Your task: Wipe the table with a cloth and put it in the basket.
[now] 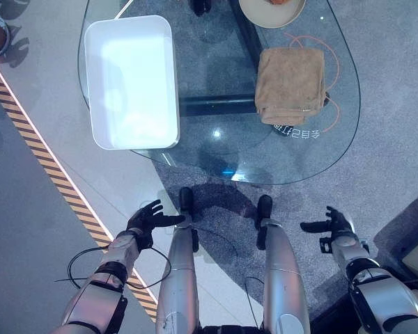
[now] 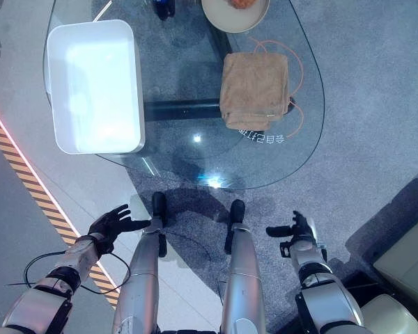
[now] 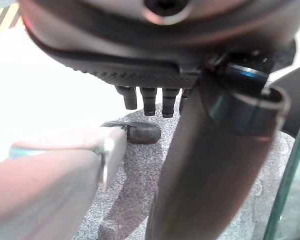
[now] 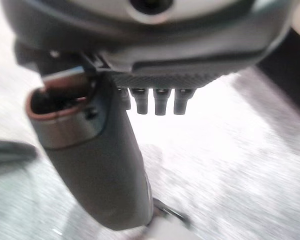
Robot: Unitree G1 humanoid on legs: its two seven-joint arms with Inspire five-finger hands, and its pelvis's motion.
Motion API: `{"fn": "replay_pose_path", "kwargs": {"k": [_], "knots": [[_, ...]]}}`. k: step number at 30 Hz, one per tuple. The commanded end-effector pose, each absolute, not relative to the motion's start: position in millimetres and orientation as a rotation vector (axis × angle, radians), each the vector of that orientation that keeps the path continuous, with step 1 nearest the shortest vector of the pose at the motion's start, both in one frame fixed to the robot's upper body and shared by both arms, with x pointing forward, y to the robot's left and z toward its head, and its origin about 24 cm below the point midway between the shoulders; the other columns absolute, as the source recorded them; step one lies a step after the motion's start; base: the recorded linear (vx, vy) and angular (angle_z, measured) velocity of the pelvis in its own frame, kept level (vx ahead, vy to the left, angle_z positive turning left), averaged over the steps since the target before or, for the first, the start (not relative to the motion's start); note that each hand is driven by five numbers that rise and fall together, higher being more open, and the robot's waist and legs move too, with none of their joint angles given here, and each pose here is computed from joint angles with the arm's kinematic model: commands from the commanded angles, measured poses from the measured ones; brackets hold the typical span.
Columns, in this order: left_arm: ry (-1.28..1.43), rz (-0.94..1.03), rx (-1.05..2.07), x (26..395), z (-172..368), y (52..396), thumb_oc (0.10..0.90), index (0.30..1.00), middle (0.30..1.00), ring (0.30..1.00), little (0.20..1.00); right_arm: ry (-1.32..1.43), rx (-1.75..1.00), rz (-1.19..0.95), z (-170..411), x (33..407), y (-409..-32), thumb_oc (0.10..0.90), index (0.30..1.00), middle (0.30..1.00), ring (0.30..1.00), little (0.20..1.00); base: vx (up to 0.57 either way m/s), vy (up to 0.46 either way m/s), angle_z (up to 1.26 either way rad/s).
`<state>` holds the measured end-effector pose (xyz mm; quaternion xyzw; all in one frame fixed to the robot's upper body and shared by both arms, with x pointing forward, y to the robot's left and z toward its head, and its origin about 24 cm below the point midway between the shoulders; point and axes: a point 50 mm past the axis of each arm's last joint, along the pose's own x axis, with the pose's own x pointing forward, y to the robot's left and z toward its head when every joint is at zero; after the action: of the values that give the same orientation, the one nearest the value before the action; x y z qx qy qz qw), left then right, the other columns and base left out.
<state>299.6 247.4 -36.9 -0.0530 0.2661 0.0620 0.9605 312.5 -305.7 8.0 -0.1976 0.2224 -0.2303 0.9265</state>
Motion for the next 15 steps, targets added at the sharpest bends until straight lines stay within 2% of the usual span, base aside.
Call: {"fn": "replay_pose_path", "kwargs": {"k": [1,7,15], "knots": [[0.52,0.234,-0.097,285.3,-36.2,279.8,0.8,0.9,0.9,0.9,0.9,0.189,-0.404,-0.726,73.0,319.8,-347.9,0.8,0.9,0.9,0.9,0.9,0.0,0.0,0.0],[0.502,0.237,-0.097,285.3,-34.4,283.2,0.8,0.9,0.9,0.9,0.9,-0.116,-0.417,-0.895,148.5,332.6,-359.3,0.8,0.9,0.9,0.9,0.9,0.0,0.0,0.0],[0.49,0.23,-0.123,286.7,-34.0,280.3,0.8,0.9,0.9,0.9,0.9,-0.475,-0.469,-0.979,246.5,342.2,-343.3,0.8,0.9,0.9,0.9,0.9,-0.01,0.04,0.01]]}}
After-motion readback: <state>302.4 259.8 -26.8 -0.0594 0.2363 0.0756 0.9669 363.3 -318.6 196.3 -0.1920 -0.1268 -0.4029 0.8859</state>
